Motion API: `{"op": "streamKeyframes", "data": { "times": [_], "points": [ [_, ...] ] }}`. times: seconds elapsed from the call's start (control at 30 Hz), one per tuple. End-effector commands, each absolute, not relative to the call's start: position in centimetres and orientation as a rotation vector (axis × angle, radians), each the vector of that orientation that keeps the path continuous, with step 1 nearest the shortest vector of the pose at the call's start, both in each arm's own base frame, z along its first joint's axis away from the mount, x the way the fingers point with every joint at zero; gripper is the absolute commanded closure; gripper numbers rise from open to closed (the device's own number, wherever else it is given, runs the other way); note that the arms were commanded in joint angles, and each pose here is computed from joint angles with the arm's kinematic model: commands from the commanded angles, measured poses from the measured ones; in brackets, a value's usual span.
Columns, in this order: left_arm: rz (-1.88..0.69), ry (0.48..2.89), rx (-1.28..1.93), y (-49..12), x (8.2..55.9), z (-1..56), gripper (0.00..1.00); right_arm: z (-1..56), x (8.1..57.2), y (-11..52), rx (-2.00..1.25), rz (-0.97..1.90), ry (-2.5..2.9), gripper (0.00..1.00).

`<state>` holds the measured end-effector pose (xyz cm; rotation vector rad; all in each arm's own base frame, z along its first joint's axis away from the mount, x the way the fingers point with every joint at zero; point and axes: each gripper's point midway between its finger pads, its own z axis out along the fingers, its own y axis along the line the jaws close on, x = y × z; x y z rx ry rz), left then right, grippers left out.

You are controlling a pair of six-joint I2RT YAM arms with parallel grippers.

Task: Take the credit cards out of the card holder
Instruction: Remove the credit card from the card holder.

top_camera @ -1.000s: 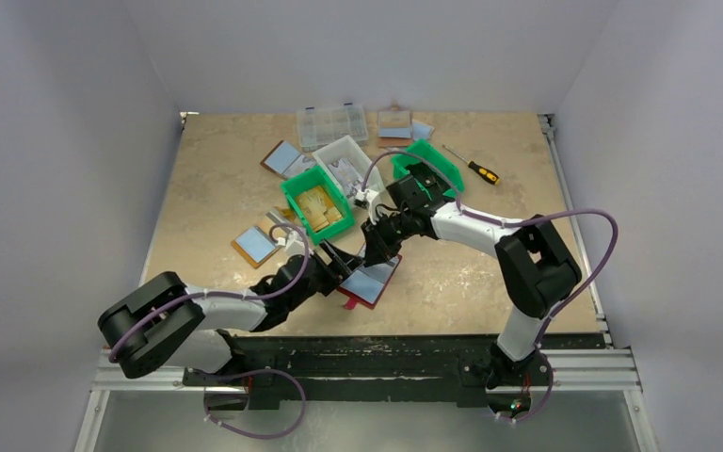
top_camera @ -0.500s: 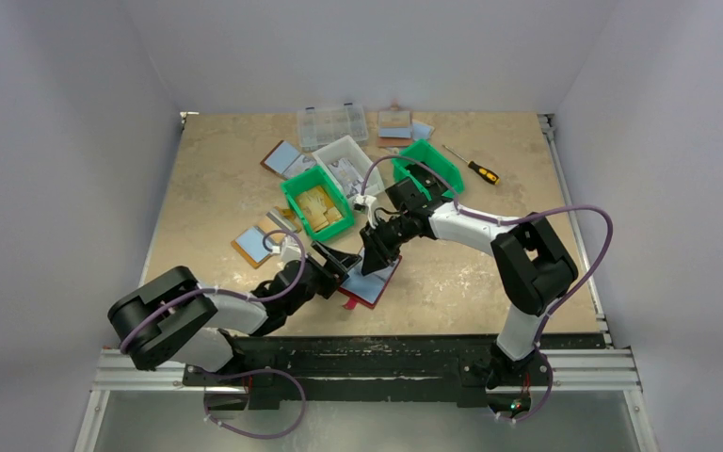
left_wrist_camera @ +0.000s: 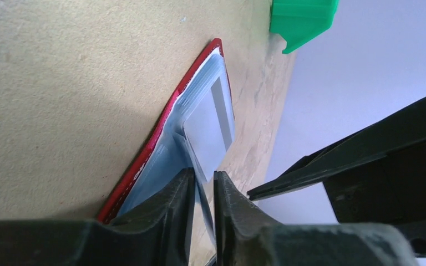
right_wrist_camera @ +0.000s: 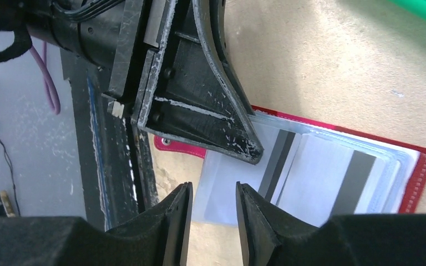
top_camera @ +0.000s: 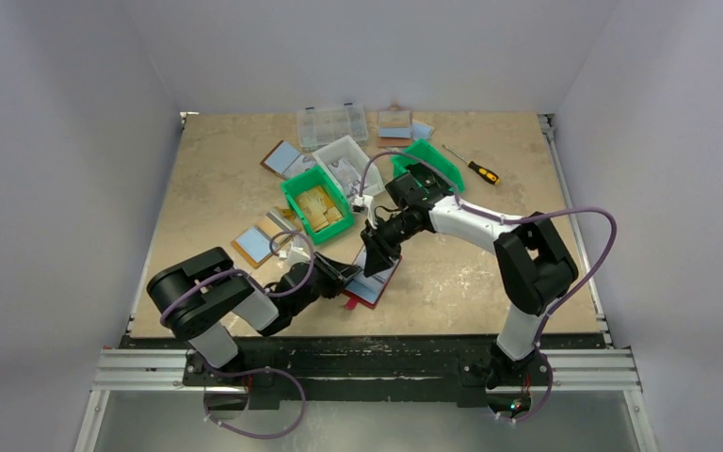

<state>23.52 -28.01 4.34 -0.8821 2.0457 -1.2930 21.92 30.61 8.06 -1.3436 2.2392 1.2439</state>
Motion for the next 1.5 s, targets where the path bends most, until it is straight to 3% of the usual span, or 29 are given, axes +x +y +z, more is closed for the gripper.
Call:
{"op": "streamKeyframes", "data": {
  "times": [0.0, 0.3, 0.63, 0.7, 0.73, 0.77, 0.83, 0.97, 1.1, 1.23, 1.3, 1.47],
  "points": [
    [-1.410, 1.963, -0.845, -28.9, 24.0, 6.9, 0.82, 10.4, 23.0, 29.0, -1.482, 1.190, 2.095, 0.57],
    [-1.071, 2.265, -0.457, -29.4, 22.8, 3.1, 0.92, 13.5, 24.1, 26.8, -1.488, 1.126, 1.953, 0.52],
    [-0.909, 2.314, 0.051, -30.2, 22.6, 4.1, 1.00, 18.5, 23.1, 26.4, -1.517, 1.067, 1.701, 0.43],
    [-0.898, 2.332, 0.142, -30.6, 22.3, 4.0, 1.00, 20.0, 23.4, 26.2, -1.499, 1.014, 1.628, 0.34],
    [-0.906, 2.336, 0.191, -30.9, 22.1, 3.9, 1.00, 20.3, 23.3, 26.1, -1.495, 1.012, 1.601, 0.23],
    [-0.914, 2.340, 0.229, -31.2, 21.9, 3.9, 1.00, 20.6, 22.9, 26.1, -1.489, 1.029, 1.574, 0.07],
    [-0.933, 2.348, 0.322, -31.7, 21.4, 3.6, 1.00, 21.0, 22.1, 26.2, -1.427, 1.141, 1.572, 0.01],
    [-0.914, 2.364, 0.408, -32.0, 21.3, 3.1, 1.00, 18.8, 20.2, 25.8, -1.435, 1.342, 1.647, 0.02],
    [-0.904, 2.372, 0.381, -32.2, 21.8, 2.9, 1.00, 16.7, 21.5, 25.9, -1.345, 1.315, 1.774, 0.09],
    [-0.895, 2.384, 0.297, -32.0, 22.2, 2.5, 1.00, 14.4, 22.8, 26.2, -1.198, 1.306, 1.920, 0.23],
    [-0.889, 2.390, 0.256, -31.8, 22.3, 2.3, 0.96, 13.1, 23.4, 26.3, -1.127, 1.312, 2.002, 0.35],
    [-0.919, 2.396, 0.163, -31.8, 22.5, 2.3, 0.77, 9.9, 23.9, 26.2, -1.091, 1.324, 2.157, 0.51]
  ]
}}
